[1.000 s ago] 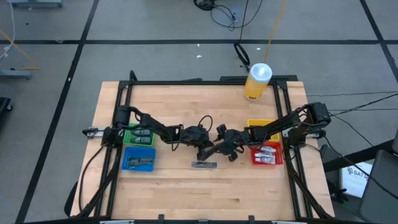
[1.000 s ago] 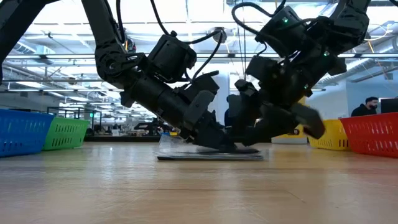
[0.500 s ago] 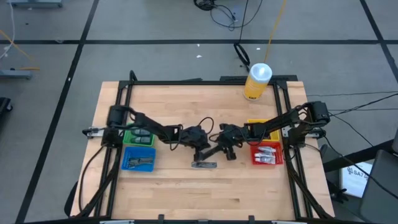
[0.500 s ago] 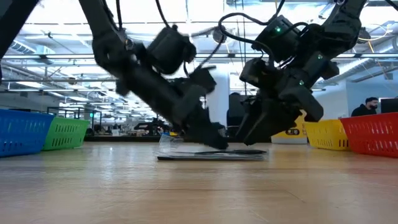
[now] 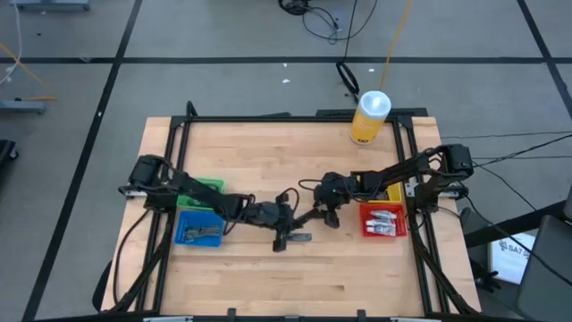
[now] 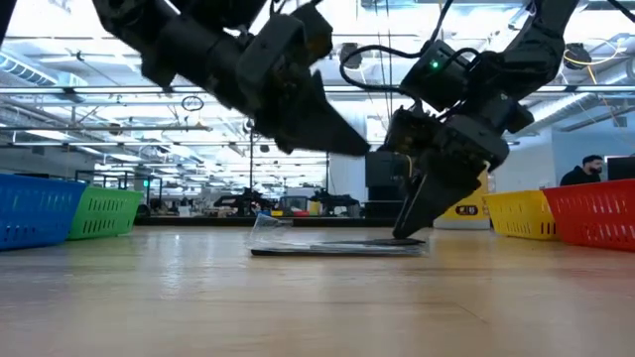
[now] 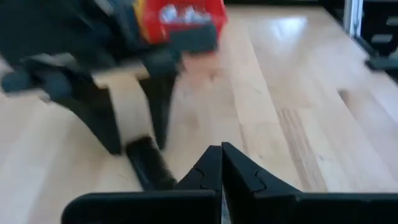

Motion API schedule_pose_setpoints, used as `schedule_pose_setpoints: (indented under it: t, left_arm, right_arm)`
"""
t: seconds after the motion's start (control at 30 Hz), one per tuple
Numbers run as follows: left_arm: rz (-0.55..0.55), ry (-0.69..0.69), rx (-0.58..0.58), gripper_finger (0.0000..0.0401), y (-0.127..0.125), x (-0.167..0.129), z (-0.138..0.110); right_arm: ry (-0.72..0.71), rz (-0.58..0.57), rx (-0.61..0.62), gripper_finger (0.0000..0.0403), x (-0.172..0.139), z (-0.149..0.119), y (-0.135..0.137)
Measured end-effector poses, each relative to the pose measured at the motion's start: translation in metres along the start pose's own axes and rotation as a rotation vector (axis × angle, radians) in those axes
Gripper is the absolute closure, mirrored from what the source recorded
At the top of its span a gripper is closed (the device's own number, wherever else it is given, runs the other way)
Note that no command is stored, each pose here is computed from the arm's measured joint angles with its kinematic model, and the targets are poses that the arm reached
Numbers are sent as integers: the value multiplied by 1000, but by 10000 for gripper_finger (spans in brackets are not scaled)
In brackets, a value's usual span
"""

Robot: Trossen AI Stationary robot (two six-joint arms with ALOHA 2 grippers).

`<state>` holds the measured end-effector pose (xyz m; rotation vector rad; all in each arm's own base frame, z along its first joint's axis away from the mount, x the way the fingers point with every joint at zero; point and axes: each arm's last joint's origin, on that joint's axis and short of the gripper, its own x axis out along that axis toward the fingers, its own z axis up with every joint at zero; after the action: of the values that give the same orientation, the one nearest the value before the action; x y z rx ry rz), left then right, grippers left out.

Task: Pick & Place Travel size toiletries
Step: Put the black comb into the blue bin

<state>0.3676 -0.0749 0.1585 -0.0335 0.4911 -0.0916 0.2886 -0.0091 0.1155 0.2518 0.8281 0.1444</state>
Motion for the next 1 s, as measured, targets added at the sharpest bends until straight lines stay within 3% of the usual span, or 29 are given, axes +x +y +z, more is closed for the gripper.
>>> schedule_pose_setpoints:
  t: [0.4, 0.73, 0.8, 0.87, 0.93, 1.0]
  left_arm:
    - [16, 63, -111, 396, 6, 33, -38]
    - [257, 151, -116, 399, 50, 26, -39]
    - [212, 134, -134, 398, 51, 21, -31]
    - [90, 80, -125, 397, 40, 21, -23]
    - [-27, 74, -115, 399, 27, 22, -23]
    - [-69, 87, -112, 399, 18, 25, -28]
  right_arm:
    - [20, 90, 169, 165, -1, 0, 0]
    - [24, 97, 240, 165, -1, 0, 1]
    - [24, 98, 240, 165, -1, 0, 1]
    - [24, 98, 240, 165, -1, 0, 1]
    - [25, 98, 240, 165, -1, 0, 1]
    - [25, 98, 240, 165, -1, 0, 1]
